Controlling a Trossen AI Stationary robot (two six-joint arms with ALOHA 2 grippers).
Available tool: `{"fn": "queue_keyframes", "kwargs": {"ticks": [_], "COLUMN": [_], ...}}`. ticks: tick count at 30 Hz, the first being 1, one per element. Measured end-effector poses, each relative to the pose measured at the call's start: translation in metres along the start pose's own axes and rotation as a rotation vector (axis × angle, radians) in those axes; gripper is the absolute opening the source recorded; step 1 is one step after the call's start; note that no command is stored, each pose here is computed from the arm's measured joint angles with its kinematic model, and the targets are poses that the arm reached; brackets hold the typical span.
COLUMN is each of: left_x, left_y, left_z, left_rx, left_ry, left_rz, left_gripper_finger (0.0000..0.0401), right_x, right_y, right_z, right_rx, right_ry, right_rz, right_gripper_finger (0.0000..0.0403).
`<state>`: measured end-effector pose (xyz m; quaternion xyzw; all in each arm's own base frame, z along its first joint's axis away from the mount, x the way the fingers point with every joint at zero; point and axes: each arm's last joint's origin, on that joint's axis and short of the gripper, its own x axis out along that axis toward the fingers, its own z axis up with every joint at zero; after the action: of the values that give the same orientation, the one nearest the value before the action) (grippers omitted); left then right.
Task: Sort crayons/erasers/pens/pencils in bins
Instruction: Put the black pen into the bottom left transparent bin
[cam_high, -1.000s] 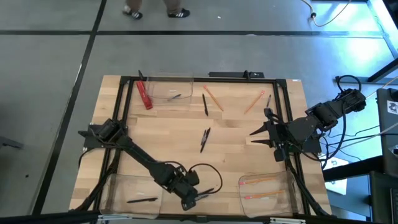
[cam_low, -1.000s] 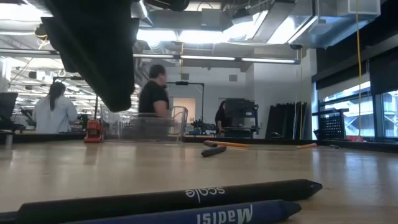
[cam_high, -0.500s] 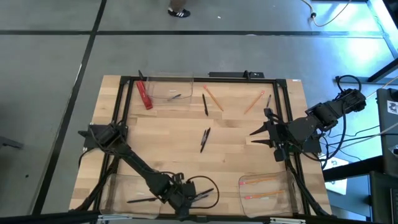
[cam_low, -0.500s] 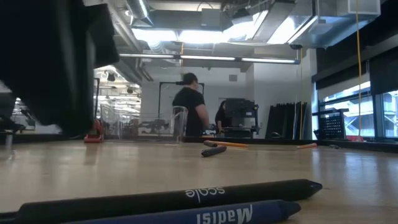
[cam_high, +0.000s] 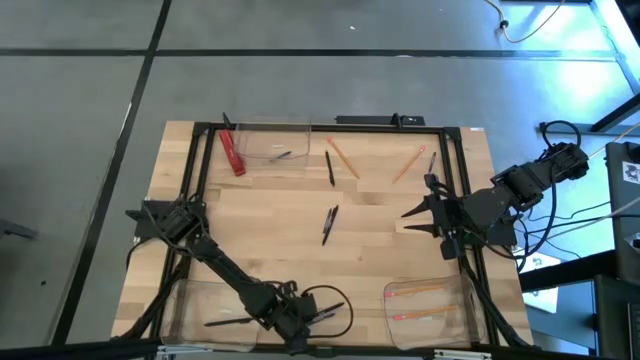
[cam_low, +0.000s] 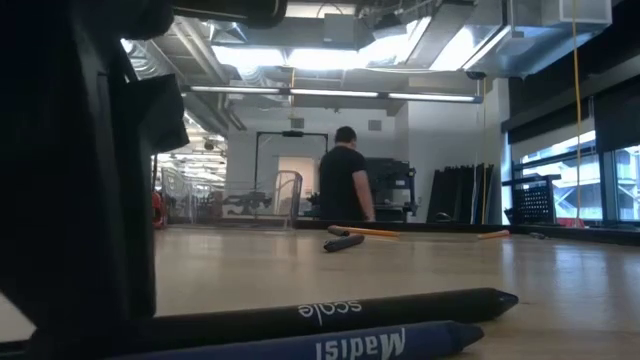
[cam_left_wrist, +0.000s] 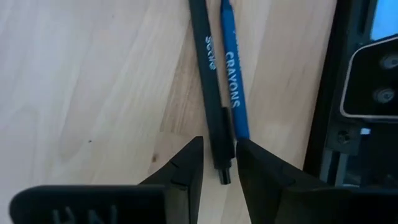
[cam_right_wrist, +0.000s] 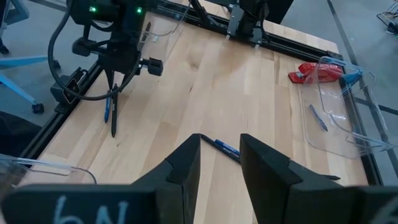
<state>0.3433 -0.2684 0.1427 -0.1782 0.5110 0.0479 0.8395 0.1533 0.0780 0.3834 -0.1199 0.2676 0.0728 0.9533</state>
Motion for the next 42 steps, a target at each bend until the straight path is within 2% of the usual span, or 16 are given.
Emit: {"fn": "queue_keyframes", "kwargs": {"ticks": [22,33,42], "left_x": [0.010,0.014,0.017], "left_y": [0.000,0.010,0.022], "left_z": [-0.002,-0.002,0.009], "left_rx": [-0.008,-0.004,-0.021], "left_ry": [-0.006,0.047,0.113], "left_rz": [0.006,0.076,0.063], "left_gripper_finger": [0.0089,0.0082,0.0080], "right_x": [0.000,0.000,0.000], "right_y": [0.000,0.000,0.000], "right_z": [0.000,0.000,0.000], "right_rx": [-0.001,0.000,0.000], "right_ry": [0.000,0.001,0.000], "right_rz": [0.000,0.000,0.000], "right_gripper_finger": [0.0115,0.0115,0.0115]}}
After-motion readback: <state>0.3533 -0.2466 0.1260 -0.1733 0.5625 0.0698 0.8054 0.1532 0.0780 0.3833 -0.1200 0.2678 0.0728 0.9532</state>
